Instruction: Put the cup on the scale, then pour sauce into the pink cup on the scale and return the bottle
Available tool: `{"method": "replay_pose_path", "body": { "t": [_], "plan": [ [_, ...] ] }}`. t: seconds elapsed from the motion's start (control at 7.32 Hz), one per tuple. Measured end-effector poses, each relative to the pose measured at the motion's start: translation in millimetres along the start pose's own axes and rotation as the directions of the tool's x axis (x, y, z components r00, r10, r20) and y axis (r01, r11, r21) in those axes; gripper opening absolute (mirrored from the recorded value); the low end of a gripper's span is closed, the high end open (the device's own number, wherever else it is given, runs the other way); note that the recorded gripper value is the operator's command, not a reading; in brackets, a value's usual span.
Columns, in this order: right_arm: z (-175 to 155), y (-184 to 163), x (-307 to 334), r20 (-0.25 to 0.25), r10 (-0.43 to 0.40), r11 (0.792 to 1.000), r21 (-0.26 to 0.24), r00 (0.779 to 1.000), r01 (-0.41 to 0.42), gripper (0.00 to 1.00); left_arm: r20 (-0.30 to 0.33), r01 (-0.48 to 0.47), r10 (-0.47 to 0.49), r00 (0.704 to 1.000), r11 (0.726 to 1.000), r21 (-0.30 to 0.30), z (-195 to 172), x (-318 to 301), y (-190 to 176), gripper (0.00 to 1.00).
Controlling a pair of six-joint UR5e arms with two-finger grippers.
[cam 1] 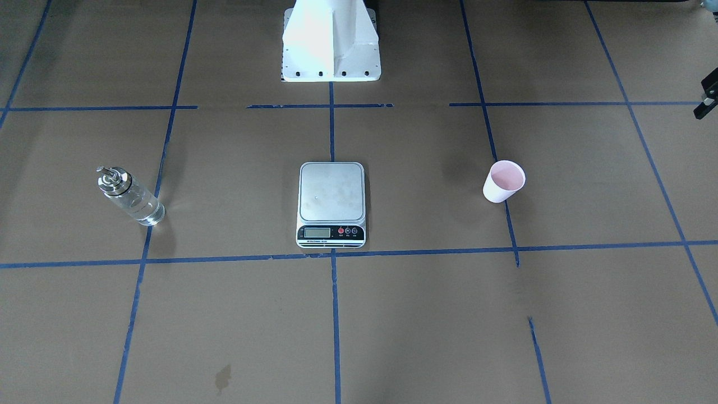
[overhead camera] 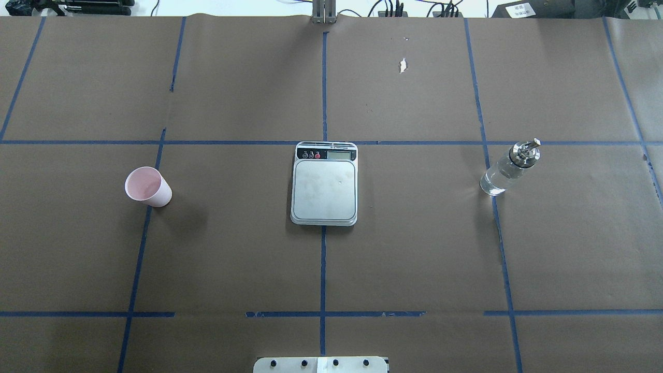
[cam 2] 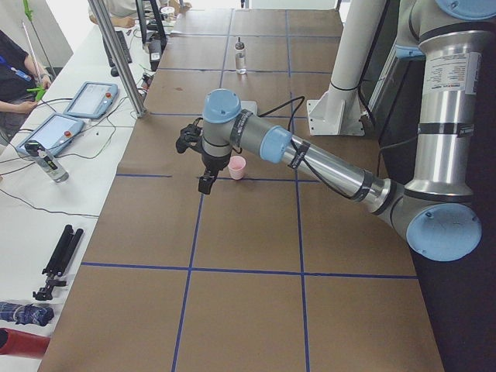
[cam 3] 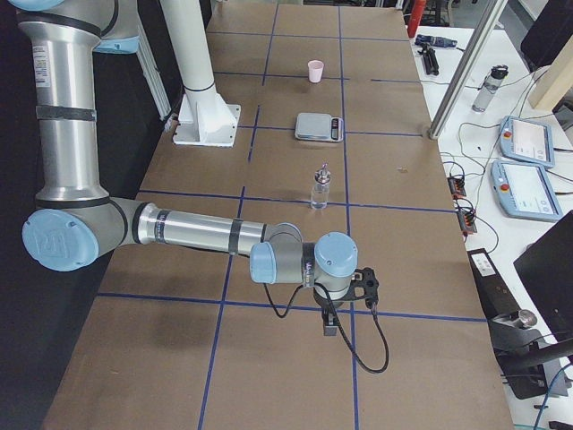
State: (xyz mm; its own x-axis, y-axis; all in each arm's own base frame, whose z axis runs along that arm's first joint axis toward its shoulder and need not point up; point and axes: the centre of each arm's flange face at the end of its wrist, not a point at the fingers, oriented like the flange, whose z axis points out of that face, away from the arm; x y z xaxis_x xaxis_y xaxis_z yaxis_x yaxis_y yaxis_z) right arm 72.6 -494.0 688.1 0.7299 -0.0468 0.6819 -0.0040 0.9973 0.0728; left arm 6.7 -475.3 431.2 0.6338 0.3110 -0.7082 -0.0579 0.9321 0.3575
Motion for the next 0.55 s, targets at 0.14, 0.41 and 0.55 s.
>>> {"method": "replay_pose_path", "body": {
  "t": [0.14, 0.41, 0.55],
  "plan": [
    [-1.9, -3.4, -2.3, 0.002, 0.008, 1.000, 0.004, 1.000, -0.008, 1.00, -0.034, 0.069, -0.068, 0.997, 0.998, 0.004, 4.7, 21.4, -3.0, 1.00],
    [-6.9, -10.0, -8.9, 0.012, 0.055, 0.998, 0.015, 0.998, -0.055, 1.00, -0.074, 0.136, -0.136, 0.988, 0.991, -0.008, 36.3, 73.1, -5.2, 1.00],
    [-11.6, -13.0, -13.8, 0.017, 0.064, 0.998, 0.025, 0.998, -0.064, 1.00, -0.064, 0.180, -0.181, 0.981, 0.983, -0.029, 58.0, 96.6, -2.6, 1.00]
  ]
}}
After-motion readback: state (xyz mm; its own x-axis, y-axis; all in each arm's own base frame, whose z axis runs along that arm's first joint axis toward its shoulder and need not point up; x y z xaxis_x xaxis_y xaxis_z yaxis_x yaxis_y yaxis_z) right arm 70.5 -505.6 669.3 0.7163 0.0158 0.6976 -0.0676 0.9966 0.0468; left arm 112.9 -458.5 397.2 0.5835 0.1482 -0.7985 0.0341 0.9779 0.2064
